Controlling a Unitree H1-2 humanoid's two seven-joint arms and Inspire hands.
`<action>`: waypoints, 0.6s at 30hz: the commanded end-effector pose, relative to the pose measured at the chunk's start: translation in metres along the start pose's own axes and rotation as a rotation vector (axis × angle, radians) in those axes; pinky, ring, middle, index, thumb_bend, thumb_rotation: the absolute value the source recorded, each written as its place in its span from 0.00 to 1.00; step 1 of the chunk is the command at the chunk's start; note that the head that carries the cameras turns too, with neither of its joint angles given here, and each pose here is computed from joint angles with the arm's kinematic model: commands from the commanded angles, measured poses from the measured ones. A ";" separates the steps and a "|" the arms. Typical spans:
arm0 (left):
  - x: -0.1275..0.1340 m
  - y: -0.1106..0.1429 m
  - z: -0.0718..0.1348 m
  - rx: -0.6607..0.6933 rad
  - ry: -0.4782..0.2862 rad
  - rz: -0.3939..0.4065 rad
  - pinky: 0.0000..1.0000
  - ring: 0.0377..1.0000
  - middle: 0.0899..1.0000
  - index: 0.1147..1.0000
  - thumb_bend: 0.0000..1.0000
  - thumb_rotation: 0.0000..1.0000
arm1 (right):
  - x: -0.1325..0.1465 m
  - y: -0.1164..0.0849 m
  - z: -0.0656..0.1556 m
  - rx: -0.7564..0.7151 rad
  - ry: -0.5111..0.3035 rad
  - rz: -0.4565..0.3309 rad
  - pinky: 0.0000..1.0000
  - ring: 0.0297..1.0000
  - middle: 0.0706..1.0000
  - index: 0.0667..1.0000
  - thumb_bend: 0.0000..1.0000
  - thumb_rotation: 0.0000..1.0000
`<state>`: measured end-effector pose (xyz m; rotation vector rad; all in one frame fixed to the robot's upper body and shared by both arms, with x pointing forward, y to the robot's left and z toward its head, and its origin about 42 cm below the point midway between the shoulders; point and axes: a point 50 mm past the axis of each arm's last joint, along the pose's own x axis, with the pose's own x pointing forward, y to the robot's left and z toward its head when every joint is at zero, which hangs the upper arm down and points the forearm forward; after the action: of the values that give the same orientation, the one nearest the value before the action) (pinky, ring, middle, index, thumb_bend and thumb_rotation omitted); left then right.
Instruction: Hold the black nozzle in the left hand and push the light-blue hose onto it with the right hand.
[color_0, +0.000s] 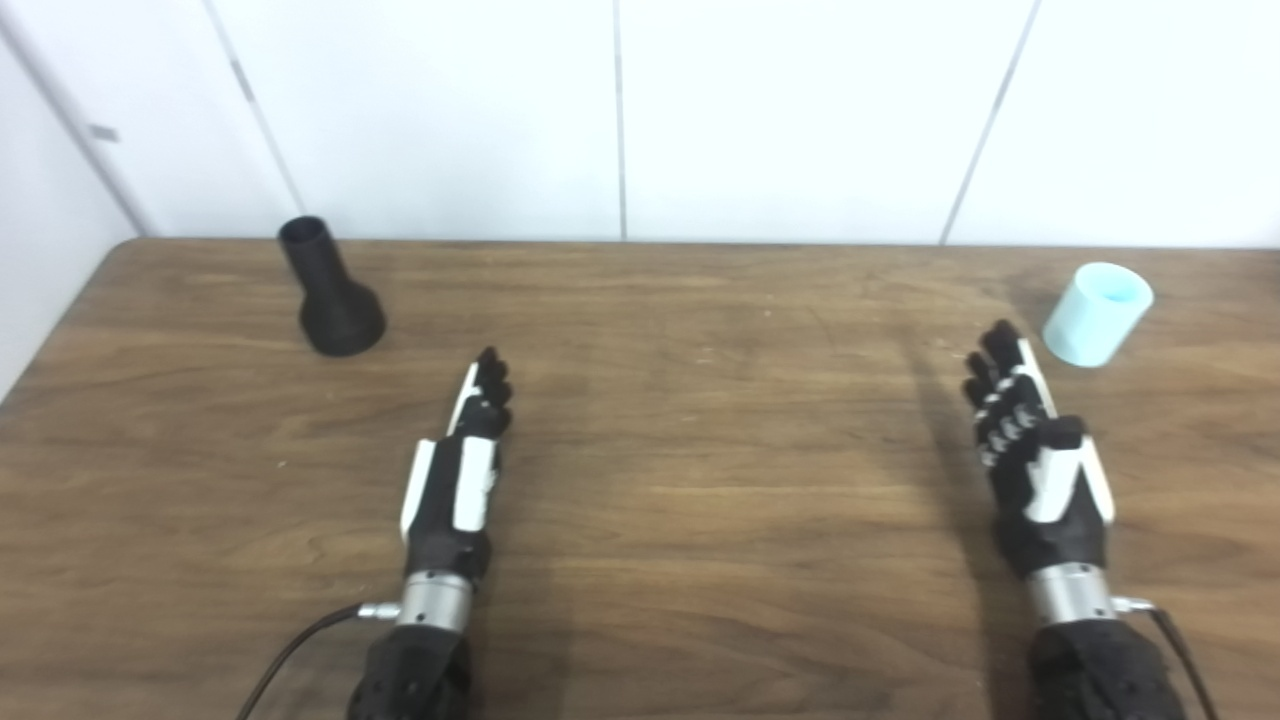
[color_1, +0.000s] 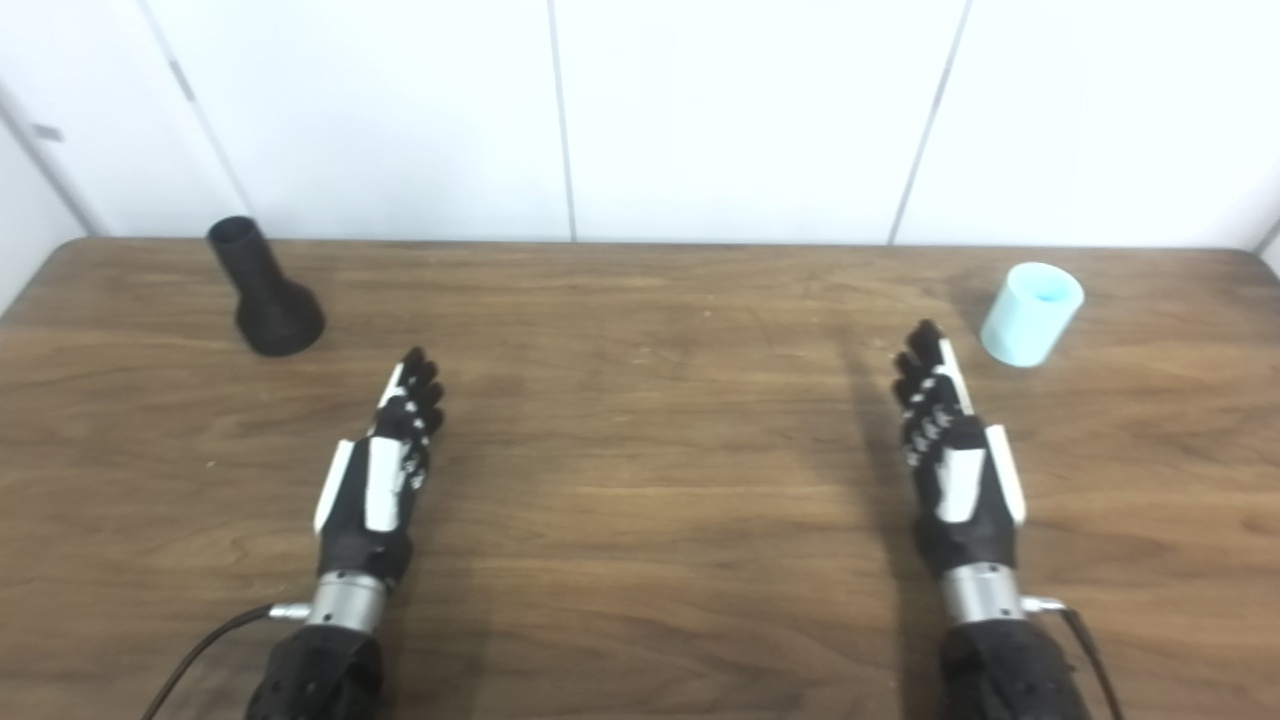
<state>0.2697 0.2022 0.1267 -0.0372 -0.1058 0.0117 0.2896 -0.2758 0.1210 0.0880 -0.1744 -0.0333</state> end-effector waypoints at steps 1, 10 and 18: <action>0.004 -0.010 0.001 -0.006 -0.047 0.000 1.00 1.00 1.00 1.00 0.97 1.00 | -0.020 -0.015 -0.026 0.003 0.065 -0.018 1.00 1.00 1.00 1.00 0.76 1.00; 0.005 -0.025 -0.012 -0.006 -0.057 0.015 1.00 1.00 1.00 1.00 0.94 1.00 | -0.019 -0.038 -0.040 0.002 0.076 -0.029 1.00 1.00 1.00 1.00 0.78 1.00; 0.008 -0.030 -0.017 -0.011 -0.068 0.029 1.00 1.00 1.00 1.00 0.93 1.00 | -0.018 -0.046 -0.043 0.006 0.077 -0.027 1.00 1.00 1.00 1.00 0.80 1.00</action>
<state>0.2851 0.1747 0.1275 -0.0535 -0.2073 0.0376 0.3087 -0.3114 0.1195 0.0768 -0.2365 -0.0219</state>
